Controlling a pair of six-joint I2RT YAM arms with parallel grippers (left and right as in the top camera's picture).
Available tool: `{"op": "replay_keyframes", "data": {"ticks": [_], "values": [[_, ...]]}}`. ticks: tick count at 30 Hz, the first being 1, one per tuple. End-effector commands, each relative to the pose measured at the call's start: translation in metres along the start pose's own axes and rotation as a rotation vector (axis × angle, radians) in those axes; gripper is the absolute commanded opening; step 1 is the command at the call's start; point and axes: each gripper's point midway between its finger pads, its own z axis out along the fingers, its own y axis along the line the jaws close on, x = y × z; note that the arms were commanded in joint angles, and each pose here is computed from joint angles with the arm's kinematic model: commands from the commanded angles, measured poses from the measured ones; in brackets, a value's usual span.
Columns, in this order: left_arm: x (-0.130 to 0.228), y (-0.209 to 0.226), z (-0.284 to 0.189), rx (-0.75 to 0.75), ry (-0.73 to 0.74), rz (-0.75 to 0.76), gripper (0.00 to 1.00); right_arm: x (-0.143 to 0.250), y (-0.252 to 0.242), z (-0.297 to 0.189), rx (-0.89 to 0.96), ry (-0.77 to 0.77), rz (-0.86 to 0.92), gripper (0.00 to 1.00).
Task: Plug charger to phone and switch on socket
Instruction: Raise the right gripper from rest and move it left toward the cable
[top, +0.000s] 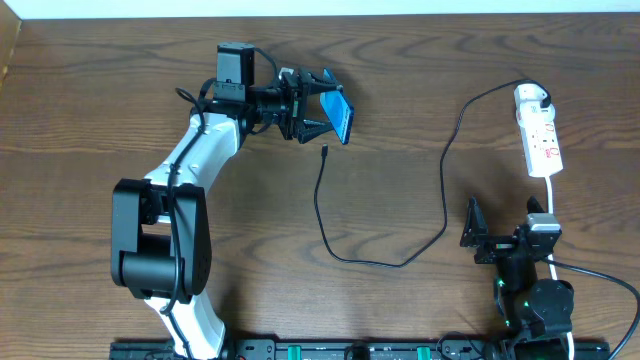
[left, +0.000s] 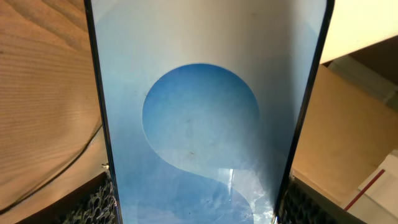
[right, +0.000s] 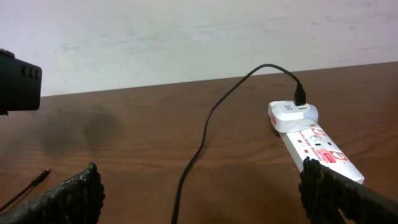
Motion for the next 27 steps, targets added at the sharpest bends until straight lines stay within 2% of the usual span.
{"op": "replay_keyframes", "data": {"ticks": [1, 19, 27], "values": [[0.017, -0.015, -0.004, 0.025, 0.046, 0.005, 0.65, 0.000, -0.001, 0.000, 0.004, -0.001, -0.002, 0.99], [0.023, -0.016, -0.004, 0.023, 0.078, -0.153, 0.66, 0.000, -0.005, 0.000, 0.023, -0.001, 0.001, 0.99], [0.023, -0.016, -0.004, 0.022, 0.078, -0.179, 0.65, 0.010, -0.006, 0.004, 0.036, 0.063, 0.106, 0.99]]}}
